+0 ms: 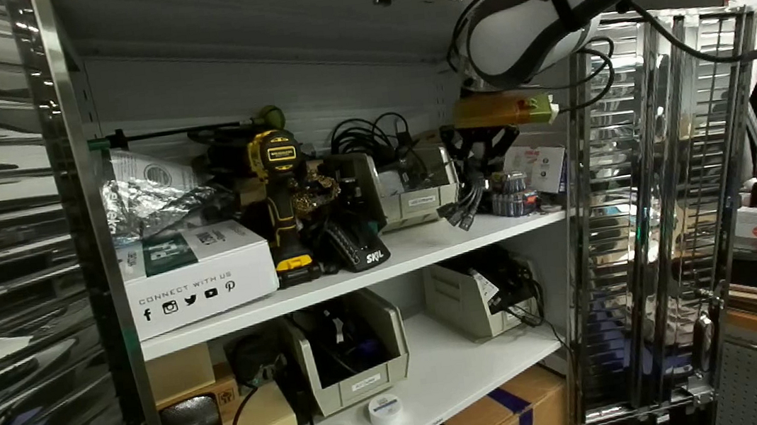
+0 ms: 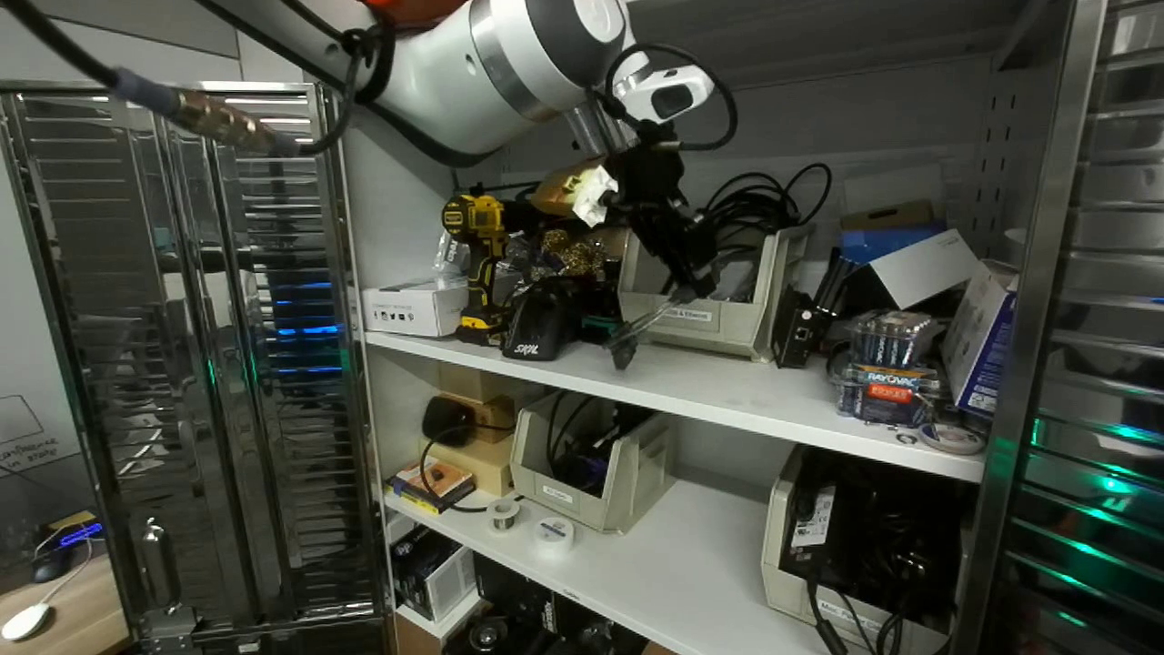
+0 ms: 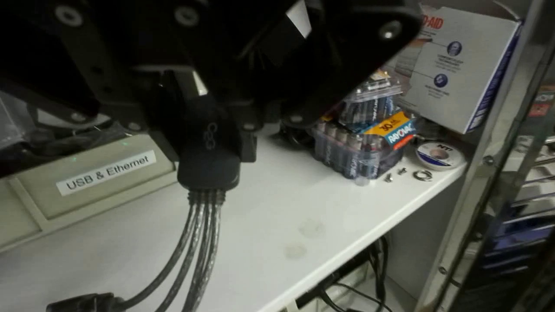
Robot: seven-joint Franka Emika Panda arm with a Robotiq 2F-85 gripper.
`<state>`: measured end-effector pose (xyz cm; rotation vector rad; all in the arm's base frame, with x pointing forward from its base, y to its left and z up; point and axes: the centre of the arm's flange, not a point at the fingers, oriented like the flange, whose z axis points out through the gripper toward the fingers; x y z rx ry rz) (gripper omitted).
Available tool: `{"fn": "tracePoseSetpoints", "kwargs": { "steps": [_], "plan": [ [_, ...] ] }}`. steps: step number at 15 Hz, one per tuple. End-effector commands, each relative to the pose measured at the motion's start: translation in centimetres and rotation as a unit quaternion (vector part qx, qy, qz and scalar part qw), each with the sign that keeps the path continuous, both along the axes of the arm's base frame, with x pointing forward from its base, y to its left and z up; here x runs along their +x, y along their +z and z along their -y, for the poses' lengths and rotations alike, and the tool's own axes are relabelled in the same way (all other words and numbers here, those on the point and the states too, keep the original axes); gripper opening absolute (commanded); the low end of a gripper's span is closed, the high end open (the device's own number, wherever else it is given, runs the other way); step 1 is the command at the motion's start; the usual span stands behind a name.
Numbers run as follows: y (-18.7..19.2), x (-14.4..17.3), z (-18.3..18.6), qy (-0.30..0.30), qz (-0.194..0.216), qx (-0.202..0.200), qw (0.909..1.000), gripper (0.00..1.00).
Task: Pick up the black cable and put it in the tool box
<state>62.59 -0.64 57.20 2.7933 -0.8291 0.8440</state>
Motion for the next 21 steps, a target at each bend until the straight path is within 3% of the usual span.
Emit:
{"fn": "tracePoseSetpoints", "kwargs": {
  "steps": [1, 8, 12, 19, 20, 21],
  "plan": [
    [2.1, 2.1, -1.2, -0.009, 0.096, 0.022, 0.9951, 0.09],
    [4.5, 6.8, -2.8, -0.031, 0.241, 0.076, 0.9672, 0.09],
    [2.9, 10.7, -2.5, -0.046, 0.284, 0.046, 0.9566, 0.09],
    [-3.8, 15.5, -2.5, -0.046, 0.218, 0.03, 0.9743, 0.11],
    [-4.0, 15.5, -2.6, -0.045, 0.212, 0.034, 0.9756, 0.59],
    [-3.9, 15.1, -2.6, -0.047, 0.213, 0.037, 0.9753, 0.6]
  ]
}}
